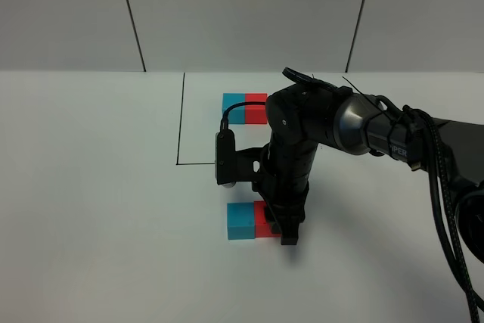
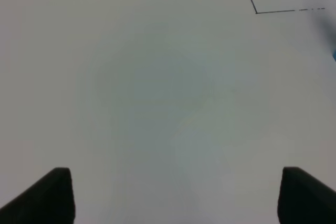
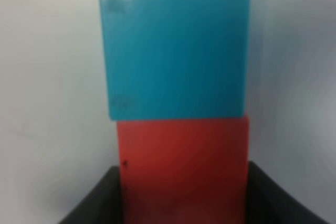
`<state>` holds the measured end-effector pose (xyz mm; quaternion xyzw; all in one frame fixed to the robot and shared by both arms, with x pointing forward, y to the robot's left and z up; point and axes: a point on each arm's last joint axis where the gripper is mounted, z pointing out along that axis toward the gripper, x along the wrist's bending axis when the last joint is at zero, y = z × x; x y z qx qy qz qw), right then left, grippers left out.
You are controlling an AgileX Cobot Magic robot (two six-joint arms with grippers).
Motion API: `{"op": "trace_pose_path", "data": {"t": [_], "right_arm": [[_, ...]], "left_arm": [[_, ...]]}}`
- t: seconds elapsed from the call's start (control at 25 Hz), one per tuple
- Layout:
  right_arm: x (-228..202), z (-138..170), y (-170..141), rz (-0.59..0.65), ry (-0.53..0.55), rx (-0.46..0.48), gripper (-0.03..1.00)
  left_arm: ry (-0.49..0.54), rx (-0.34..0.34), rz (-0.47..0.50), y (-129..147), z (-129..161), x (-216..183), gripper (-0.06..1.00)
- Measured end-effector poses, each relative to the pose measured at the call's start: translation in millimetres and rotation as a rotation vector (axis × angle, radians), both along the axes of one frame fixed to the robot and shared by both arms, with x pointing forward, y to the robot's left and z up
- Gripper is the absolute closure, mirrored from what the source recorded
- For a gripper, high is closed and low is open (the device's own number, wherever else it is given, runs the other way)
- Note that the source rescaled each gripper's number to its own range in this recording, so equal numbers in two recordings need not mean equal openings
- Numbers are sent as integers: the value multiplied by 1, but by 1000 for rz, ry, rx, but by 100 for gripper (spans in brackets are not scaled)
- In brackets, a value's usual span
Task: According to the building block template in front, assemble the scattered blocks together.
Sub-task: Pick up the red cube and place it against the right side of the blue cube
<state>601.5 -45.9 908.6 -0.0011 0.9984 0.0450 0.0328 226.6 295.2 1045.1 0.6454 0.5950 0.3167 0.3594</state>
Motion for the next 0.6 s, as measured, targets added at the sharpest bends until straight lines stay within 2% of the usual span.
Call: {"op": "trace_pose_path", "data": {"t": [0.6], "right_arm": [[0, 0, 1, -70, 5, 19, 97]], "left_arm": [[0, 0, 0, 0, 0, 0, 30]]}}
